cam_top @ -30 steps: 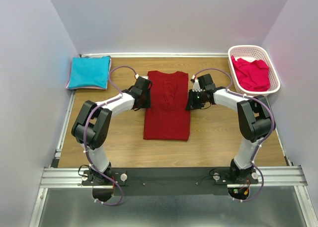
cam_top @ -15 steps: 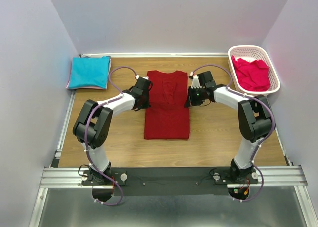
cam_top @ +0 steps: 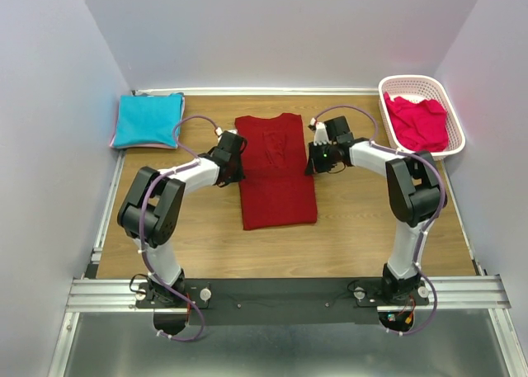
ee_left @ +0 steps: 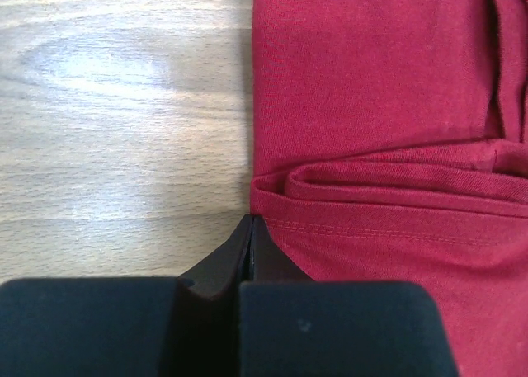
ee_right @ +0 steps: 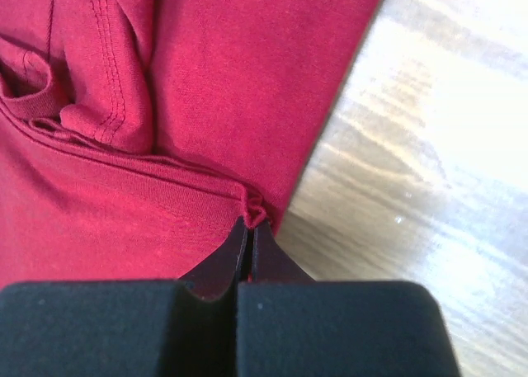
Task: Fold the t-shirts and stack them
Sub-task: Fold the tshirt
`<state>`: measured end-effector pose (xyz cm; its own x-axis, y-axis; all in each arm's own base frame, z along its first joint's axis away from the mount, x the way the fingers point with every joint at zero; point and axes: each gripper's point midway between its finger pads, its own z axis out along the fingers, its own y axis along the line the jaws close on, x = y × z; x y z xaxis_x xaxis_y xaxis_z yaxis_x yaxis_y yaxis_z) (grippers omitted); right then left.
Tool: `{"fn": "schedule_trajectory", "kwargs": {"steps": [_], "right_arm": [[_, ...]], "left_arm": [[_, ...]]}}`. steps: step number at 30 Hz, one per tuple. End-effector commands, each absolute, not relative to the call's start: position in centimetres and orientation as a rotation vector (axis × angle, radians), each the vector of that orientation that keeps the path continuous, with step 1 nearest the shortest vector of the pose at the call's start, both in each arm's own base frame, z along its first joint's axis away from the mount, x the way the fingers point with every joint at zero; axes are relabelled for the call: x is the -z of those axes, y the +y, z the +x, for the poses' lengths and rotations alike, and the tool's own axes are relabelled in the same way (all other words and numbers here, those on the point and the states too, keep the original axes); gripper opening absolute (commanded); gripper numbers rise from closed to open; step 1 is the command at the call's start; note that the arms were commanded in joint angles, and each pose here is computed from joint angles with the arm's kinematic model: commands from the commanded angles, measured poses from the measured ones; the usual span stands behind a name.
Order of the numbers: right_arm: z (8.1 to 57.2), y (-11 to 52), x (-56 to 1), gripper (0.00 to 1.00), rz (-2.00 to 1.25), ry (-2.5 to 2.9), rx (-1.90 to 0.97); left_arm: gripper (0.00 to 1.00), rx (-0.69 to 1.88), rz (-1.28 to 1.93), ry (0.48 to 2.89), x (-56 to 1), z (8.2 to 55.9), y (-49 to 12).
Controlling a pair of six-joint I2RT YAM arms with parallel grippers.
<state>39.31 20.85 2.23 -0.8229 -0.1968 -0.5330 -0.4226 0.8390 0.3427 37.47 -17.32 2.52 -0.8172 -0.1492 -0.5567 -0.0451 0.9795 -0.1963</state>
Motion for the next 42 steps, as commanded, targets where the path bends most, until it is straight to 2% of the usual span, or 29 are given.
{"fn": "schedule_trajectory", "kwargs": {"steps": [1, 11, 22, 24, 26, 27, 30, 31, 34, 39, 41, 42], "right_arm": [[40.7, 19.8, -0.6, 0.01, -0.482, 2.523, -0.546], [42.1, 21.6, -4.7, 0.03, -0.559, 2.392, -0.64], [43.1, 22.7, -2.1, 0.06, -0.646, 2.347, -0.682], [43.4, 22.7, -1.7, 0.11, -0.645, 2.353, -0.675], [43.7, 22.9, -2.1, 0.21, -0.639, 2.347, -0.678], [43.9, 22.9, -2.9, 0.33, -0.623, 2.335, -0.678], [44.3, 22.7, -4.5, 0.47, -0.595, 2.313, -0.656], [44.1, 22.5, -5.9, 0.55, -0.54, 2.308, -0.659], [43.8, 21.4, -7.6, 0.62, -0.419, 2.315, -0.606], [40.2, 19.7, -9.8, 0.63, -0.283, 2.325, -0.629], [38.3, 19.5, -10.0, 0.63, -0.255, 2.337, -0.691], [37.6, 19.5, -10.1, 0.61, -0.22, 2.35, -0.74]], "left_arm": [[0.0, 0.229, -0.193, 2.49, -3.2, 37.5, -16.5], [0.0, 0.234, -0.198, 2.478, -3.6, 37.5, -16.4], [0.0, 0.226, -0.246, 2.491, -2.9, 37.1, -15.6], [0.0, 0.223, -0.254, 2.494, -2.8, 37.0, -15.5], [0.04, 0.227, -0.258, 2.489, -3.2, 36.9, -15.4], [0.12, 0.23, -0.265, 2.479, -3.7, 36.8, -15.3], [0.27, 0.247, -0.269, 2.45, -5.1, 36.8, -15.3], [0.41, 0.262, -0.265, 2.428, -6.3, 36.8, -15.4], [0.61, 0.295, -0.246, 2.382, -9.0, 37.1, -16.0], [0.61, 0.395, -0.176, 2.26, -15.8, 37.7, -19.4], [0.58, 0.46, -0.128, 2.251, -16.9, 37.6, -21.3], [0.52, 0.51, -0.086, 2.24, -17.5, 37.8, -23.2]]}}
